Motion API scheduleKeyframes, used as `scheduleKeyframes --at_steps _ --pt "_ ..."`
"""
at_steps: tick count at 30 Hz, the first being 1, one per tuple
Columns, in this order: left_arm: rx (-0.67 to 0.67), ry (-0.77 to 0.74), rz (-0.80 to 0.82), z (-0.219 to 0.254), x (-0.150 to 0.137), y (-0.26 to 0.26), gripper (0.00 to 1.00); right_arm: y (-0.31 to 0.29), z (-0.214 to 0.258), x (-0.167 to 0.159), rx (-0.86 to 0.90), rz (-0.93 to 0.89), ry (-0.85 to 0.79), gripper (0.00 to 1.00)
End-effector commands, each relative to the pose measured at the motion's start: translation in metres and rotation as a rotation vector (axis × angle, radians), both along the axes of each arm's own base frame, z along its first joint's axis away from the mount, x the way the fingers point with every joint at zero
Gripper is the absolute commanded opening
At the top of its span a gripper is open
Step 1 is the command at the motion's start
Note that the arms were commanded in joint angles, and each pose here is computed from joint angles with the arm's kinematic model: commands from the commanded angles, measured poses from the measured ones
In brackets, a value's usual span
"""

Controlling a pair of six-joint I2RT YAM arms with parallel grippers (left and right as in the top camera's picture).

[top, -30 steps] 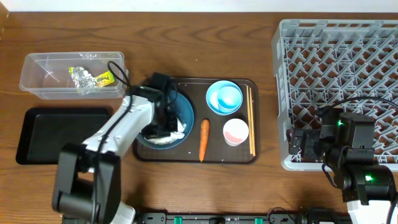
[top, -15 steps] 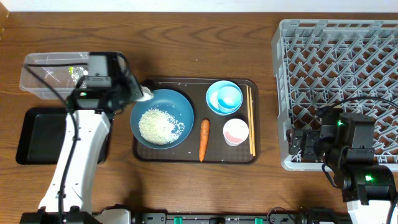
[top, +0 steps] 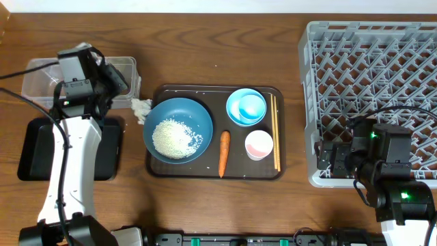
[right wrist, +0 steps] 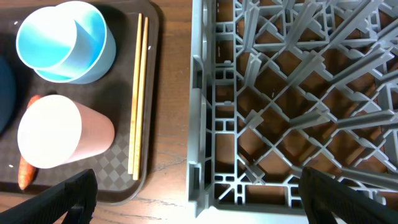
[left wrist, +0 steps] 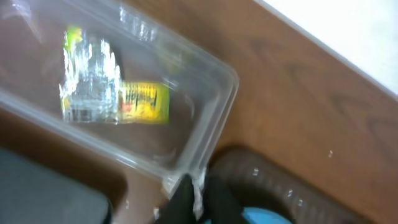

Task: Sort waste into correct bins and load items into the dishwasher rack

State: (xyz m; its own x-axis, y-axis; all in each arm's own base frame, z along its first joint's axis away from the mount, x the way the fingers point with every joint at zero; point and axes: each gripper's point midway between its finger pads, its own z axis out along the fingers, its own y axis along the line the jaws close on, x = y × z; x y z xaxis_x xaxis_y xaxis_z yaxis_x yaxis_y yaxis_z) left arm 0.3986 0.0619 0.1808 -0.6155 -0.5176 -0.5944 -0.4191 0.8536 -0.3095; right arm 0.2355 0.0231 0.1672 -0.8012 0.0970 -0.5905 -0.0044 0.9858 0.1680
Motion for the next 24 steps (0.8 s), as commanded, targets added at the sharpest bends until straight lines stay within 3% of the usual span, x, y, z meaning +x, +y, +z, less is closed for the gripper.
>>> scheduleKeyframes --at_steps 1,4,11,24 --pt "-0.032 0.058 0.000 -0.008 -0.010 -0.006 0.32 0.000 0.009 0.003 0.010 -0.007 -0.026 0.99" --pt "-0.047 0.160 0.003 -0.023 -0.030 -0.009 0.42 0.000 0.009 0.003 0.010 -0.006 -0.026 0.99" --pt "-0.067 0.314 0.010 -0.064 -0.054 -0.011 0.49 0.000 0.009 0.003 0.010 -0.006 -0.025 0.99" --pt "-0.099 0.474 0.009 -0.135 -0.049 -0.011 0.49 0.000 0.009 0.003 0.010 -0.006 -0.024 0.99"
